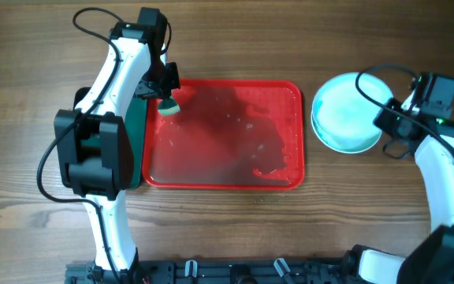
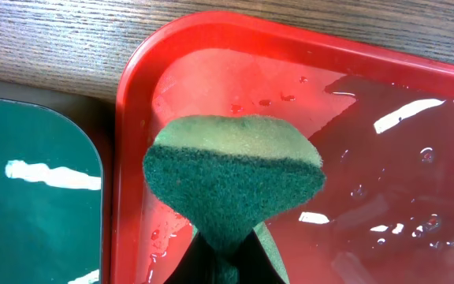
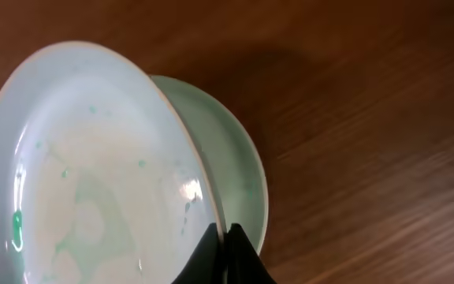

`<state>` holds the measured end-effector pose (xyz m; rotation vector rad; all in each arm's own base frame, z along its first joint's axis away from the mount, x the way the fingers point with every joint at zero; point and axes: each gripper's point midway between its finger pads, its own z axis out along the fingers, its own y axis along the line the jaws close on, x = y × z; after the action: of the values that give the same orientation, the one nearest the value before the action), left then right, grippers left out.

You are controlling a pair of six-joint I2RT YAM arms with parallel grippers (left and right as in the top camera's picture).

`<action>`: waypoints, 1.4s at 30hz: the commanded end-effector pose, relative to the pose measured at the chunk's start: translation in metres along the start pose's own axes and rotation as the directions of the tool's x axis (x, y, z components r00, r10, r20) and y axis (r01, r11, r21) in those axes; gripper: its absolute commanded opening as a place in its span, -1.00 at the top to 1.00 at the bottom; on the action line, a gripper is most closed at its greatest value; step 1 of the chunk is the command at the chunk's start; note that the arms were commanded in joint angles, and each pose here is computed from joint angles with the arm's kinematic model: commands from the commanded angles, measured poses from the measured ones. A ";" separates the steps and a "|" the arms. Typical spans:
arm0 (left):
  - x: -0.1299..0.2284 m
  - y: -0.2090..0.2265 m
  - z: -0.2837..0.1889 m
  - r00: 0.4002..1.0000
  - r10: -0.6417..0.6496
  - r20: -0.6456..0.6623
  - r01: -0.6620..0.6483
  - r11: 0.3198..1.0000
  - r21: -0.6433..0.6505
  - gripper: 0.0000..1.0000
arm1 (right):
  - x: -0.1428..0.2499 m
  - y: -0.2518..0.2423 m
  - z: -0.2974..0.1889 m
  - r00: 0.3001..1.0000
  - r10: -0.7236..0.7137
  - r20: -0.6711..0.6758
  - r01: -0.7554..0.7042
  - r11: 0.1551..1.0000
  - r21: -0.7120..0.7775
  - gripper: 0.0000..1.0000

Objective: Clean dirty plates on tray and stack at the side
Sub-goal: 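Carry the plate right with the right gripper and stack it on the plates, then place the sponge into the dark green tray with the left gripper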

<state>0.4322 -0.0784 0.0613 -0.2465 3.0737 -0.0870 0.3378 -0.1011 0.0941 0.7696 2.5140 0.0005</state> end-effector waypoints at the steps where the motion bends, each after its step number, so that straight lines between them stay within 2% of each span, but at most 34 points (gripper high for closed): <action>1: -0.006 -0.006 -0.014 0.999 -0.009 0.037 0.008 1.000 0.028 0.92 | 0.017 -0.004 0.027 0.998 0.023 -0.051 -0.023 1.000 -0.007 0.91; 2: -0.007 -0.005 -0.014 0.999 -0.009 0.040 0.008 1.000 0.022 0.92 | 0.019 -0.005 0.033 0.998 0.022 -0.062 -0.022 1.000 -0.002 0.80; 4: -0.008 0.004 -0.016 0.999 -0.012 0.052 0.013 1.000 -0.020 0.92 | 0.025 -0.006 0.044 0.996 0.023 -0.088 -0.023 1.000 0.004 -0.53; 5: -0.007 0.008 -0.020 0.999 -0.018 0.047 0.019 0.999 -0.027 0.92 | 0.026 -0.007 0.046 0.995 0.023 -0.095 -0.023 1.000 0.006 -0.76; 7: -0.003 0.018 -0.034 0.999 -0.037 0.038 0.038 0.999 -0.039 0.92 | 0.028 0.000 0.046 0.994 0.023 -0.108 -0.027 0.999 -0.031 -0.99; 13: 0.011 0.070 -0.096 0.988 -0.140 0.061 0.145 0.987 -0.076 0.92 | 0.009 0.060 0.000 0.993 -0.033 -0.111 -0.007 0.940 -0.342 -0.99; 19: 0.036 0.136 -0.120 0.953 -0.301 0.016 0.301 0.948 -0.102 0.92 | -0.004 0.099 -0.051 0.992 -0.126 0.003 0.114 0.890 -0.441 -0.99; 22: 0.047 0.159 -0.105 0.938 -0.346 -0.033 0.340 0.933 -0.121 0.92 | 0.005 0.113 -0.057 0.982 -0.186 0.019 0.174 0.872 -0.458 -1.00; 25: 0.059 0.165 -0.079 0.941 -0.326 -0.089 0.313 0.940 -0.133 0.92 | 0.010 0.120 -0.057 0.977 -0.211 0.019 0.197 0.870 -0.451 -0.98; 30: 0.070 0.165 -0.013 0.941 -0.321 -0.103 0.308 0.943 -0.127 0.92 | 0.012 0.122 -0.057 0.976 -0.217 0.018 0.201 0.867 -0.455 -0.99; 31: 0.071 0.165 -0.005 0.941 -0.322 -0.102 0.309 0.943 -0.126 0.76 | 0.012 0.122 -0.057 0.976 -0.218 0.016 0.201 0.868 -0.455 -0.99; 32: 0.073 0.166 0.000 0.940 -0.325 -0.106 0.311 0.942 -0.128 0.48 | 0.013 0.121 -0.057 0.976 -0.218 0.013 0.199 0.868 -0.454 -0.99; 33: 0.074 0.166 0.001 0.940 -0.324 -0.109 0.310 0.942 -0.129 -0.74 | 0.014 0.121 -0.057 0.976 -0.218 0.008 0.198 0.869 -0.453 -0.99; 35: 0.071 0.162 -0.004 0.941 -0.324 -0.100 0.314 0.944 -0.105 -0.95 | 0.014 0.121 -0.057 0.976 -0.218 0.007 0.198 0.869 -0.455 -0.99; 36: 0.068 0.159 -0.008 0.941 -0.324 -0.094 0.316 0.945 -0.089 -1.00 | 0.014 0.122 -0.058 0.976 -0.219 0.008 0.198 0.865 -0.461 -0.99; 38: 0.058 0.157 -0.030 0.945 -0.322 -0.058 0.318 0.946 -0.071 -1.00 | 0.013 0.127 -0.062 0.975 -0.221 0.011 0.199 0.853 -0.482 -0.99; 42: 0.039 0.150 -0.111 0.944 -0.322 0.072 0.325 0.945 -0.032 -1.00 | 0.002 0.131 -0.076 0.974 -0.222 0.034 0.210 0.845 -0.491 -1.00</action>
<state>0.3407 0.0719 0.0855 -0.7880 3.1292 0.0192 0.3596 0.0170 0.1497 0.3440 2.5032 0.5399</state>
